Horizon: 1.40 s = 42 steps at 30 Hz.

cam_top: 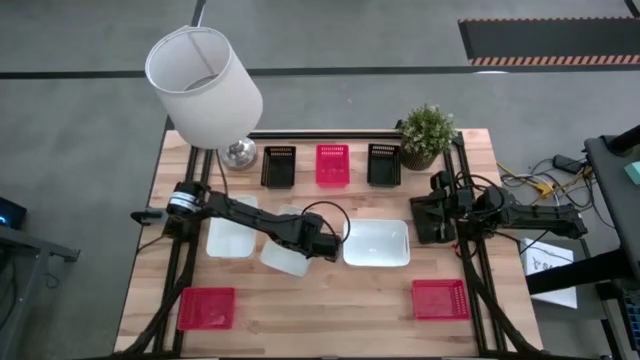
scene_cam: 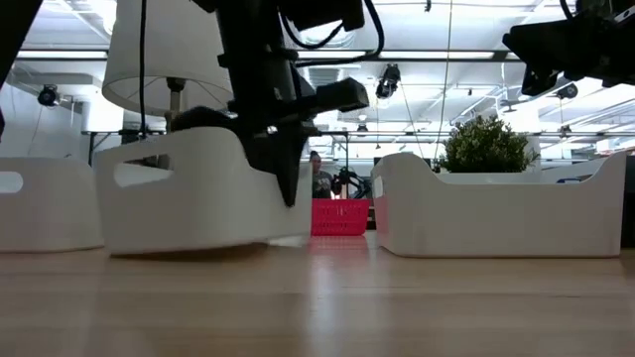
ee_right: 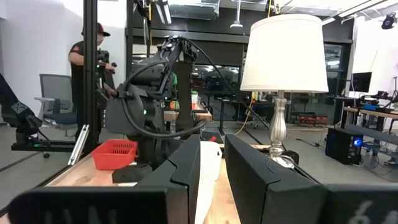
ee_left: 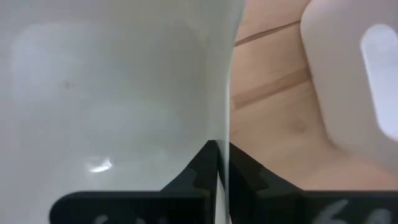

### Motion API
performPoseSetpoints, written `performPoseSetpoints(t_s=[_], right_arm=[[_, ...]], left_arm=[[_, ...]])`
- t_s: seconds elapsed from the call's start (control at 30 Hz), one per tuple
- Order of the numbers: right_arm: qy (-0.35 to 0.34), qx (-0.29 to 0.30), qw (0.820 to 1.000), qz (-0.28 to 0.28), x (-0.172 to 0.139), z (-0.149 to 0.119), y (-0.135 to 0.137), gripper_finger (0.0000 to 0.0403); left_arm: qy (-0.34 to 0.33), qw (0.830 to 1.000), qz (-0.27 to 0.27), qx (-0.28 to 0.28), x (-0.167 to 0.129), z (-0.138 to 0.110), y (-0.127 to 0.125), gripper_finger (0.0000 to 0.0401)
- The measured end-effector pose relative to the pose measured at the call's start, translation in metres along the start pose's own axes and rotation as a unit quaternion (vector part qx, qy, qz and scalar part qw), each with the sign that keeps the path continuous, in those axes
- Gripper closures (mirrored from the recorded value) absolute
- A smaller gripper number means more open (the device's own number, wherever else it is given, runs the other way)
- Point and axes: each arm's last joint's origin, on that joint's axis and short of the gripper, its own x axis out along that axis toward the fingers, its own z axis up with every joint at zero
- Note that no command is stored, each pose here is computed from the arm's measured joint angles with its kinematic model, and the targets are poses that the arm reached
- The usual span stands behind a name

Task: Stack baskets by color
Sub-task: Stack the center white bin into the right white bin

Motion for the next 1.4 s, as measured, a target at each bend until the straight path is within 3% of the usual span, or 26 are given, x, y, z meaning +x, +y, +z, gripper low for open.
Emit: performPoseSetpoints(t_s=[0.27, 0.5, 0.67, 0.83, 1.1, 1.4], right_arm=[[0.002, 0.0, 1.0, 0.0, 0.0, 0.0, 0.0, 0.0335], [0.002, -0.001, 1.0, -0.001, 0.0, 0.0, 0.0, 0.0335], [0.002, -0.001, 1.0, -0.001, 0.0, 0.0, 0.0, 0.0335], [0.006, 0.0, 1.0, -0.001, 0.0, -0.001, 0.0, 0.0335], [0.013, 0.001, 1.0, 0.0, 0.0, -0.003, 0.0, 0.0335], [0.013, -0.001, 1.0, 0.0, 0.0, -0.002, 0.0, 0.0335]], left_arm=[[-0.021, 0.992, -0.006, 0.121, -0.037, 0.009, -0.005, 0.04], [-0.072, 0.971, -0.013, 0.226, -0.086, 0.022, -0.002, 0.0401], [-0.11, 0.941, -0.057, 0.316, -0.111, 0.029, -0.015, 0.0401], [-0.16, 0.896, -0.123, 0.396, -0.128, 0.032, -0.034, 0.0401], [-0.204, 0.845, -0.205, 0.45, -0.141, 0.027, -0.051, 0.0401], [-0.232, 0.817, -0.259, 0.46, -0.143, 0.022, -0.065, 0.0401]])
